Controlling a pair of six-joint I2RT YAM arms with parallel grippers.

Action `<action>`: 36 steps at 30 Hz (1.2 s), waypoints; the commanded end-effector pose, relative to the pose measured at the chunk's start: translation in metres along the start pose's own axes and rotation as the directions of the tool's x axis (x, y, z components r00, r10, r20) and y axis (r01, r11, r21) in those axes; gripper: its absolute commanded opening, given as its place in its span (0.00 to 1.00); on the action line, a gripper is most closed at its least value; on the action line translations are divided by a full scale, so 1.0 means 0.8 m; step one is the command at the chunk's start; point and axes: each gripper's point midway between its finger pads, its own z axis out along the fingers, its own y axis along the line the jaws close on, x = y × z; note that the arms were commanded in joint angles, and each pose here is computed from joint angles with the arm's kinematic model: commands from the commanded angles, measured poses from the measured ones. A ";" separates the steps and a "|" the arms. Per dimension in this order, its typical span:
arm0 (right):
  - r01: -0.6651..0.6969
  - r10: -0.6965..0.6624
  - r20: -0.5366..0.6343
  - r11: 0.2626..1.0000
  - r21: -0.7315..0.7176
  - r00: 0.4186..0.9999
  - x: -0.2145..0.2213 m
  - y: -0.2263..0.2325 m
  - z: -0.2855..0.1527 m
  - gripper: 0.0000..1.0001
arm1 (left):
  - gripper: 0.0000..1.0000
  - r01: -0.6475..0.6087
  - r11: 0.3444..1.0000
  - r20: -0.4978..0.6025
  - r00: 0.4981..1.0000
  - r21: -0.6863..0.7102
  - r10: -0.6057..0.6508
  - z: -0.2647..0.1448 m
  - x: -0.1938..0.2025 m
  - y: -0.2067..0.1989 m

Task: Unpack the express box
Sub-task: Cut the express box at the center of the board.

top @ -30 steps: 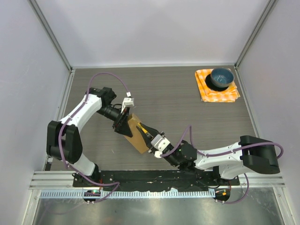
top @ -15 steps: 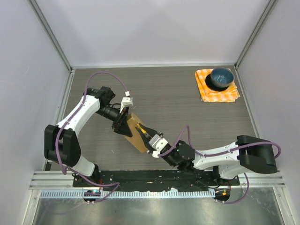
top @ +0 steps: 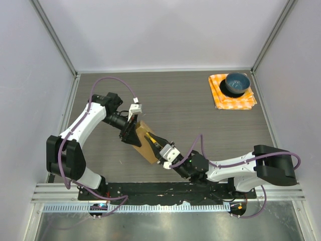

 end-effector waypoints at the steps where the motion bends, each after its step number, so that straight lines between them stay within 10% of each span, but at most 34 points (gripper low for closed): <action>1: -0.218 0.158 0.327 0.963 0.157 0.932 -0.106 -0.067 0.003 0.01 | 0.00 0.248 0.959 -0.018 0.969 0.134 -0.248 -0.008 0.003 -0.085; 36: -0.205 0.148 0.309 0.965 0.161 0.939 -0.106 -0.065 0.008 0.01 | 0.00 0.220 0.967 -0.045 0.975 0.132 -0.216 -0.006 0.010 -0.098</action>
